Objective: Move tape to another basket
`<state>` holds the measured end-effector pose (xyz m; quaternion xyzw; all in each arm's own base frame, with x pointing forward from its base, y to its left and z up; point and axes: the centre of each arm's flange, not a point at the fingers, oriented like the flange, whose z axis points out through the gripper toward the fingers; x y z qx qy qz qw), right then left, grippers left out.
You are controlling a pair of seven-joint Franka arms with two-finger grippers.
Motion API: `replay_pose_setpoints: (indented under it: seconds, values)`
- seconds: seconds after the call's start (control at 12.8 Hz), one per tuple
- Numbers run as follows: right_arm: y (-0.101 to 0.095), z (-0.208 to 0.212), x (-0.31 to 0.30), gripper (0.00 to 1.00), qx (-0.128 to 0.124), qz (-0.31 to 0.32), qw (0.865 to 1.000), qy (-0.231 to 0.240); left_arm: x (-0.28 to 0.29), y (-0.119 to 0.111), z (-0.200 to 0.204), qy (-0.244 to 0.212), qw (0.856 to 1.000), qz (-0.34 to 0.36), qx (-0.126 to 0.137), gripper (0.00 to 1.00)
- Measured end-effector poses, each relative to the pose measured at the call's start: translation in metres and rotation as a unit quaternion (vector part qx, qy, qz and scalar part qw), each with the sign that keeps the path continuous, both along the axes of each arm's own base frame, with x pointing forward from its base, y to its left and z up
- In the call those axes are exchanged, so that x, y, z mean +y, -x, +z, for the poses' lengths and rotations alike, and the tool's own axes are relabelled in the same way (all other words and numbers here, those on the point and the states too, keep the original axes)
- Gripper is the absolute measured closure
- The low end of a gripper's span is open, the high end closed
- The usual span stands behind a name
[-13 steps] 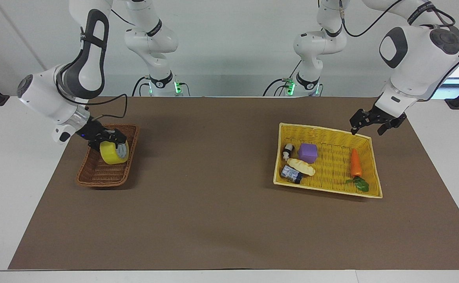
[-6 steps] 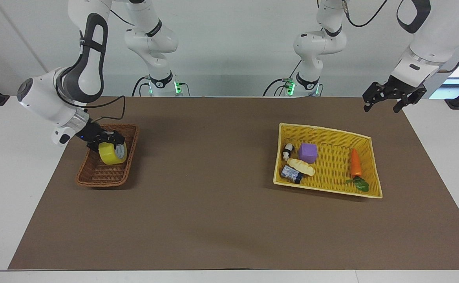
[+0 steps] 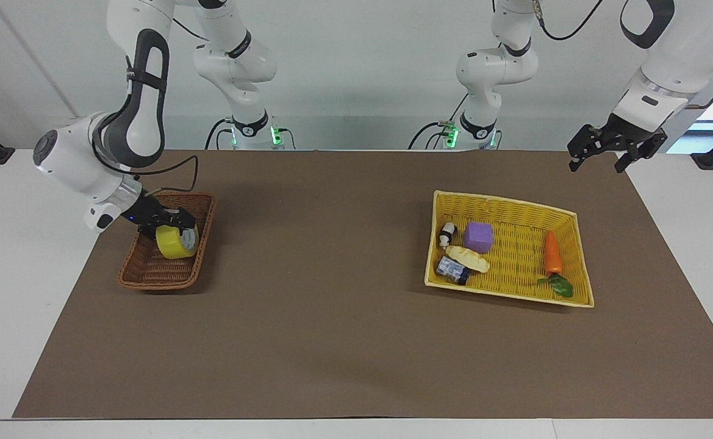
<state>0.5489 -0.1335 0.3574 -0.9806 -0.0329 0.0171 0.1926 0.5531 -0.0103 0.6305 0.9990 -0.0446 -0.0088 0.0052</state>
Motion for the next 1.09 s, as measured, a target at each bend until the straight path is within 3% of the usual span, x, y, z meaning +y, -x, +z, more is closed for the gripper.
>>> replay_pose_setpoints:
  seconds: [0.23, 0.31, 0.86, 0.94, 1.09]
  values:
    - [0.006, -0.006, -0.009, 1.00, 0.006, -0.009, 1.000, -0.002, 0.000, 0.000, 0.000, 0.000, 1.000, 0.000, 0.000, 0.00]
    - [0.007, -0.007, -0.010, 0.92, 0.008, -0.010, 1.000, -0.002, 0.000, 0.000, 0.000, 0.000, 1.000, 0.000, 0.000, 0.00]
    - [0.001, 0.004, -0.014, 0.08, -0.004, -0.012, 1.000, 0.001, 0.000, 0.000, 0.000, 0.000, 1.000, 0.000, 0.000, 0.00]
    - [-0.004, 0.014, -0.014, 0.00, -0.013, -0.010, 1.000, 0.003, 0.000, 0.000, 0.000, 0.000, 1.000, 0.000, 0.000, 0.00]
    - [-0.013, 0.039, -0.014, 0.00, -0.025, -0.002, 1.000, 0.001, 0.000, 0.000, 0.000, 0.000, 1.000, 0.000, 0.000, 0.00]
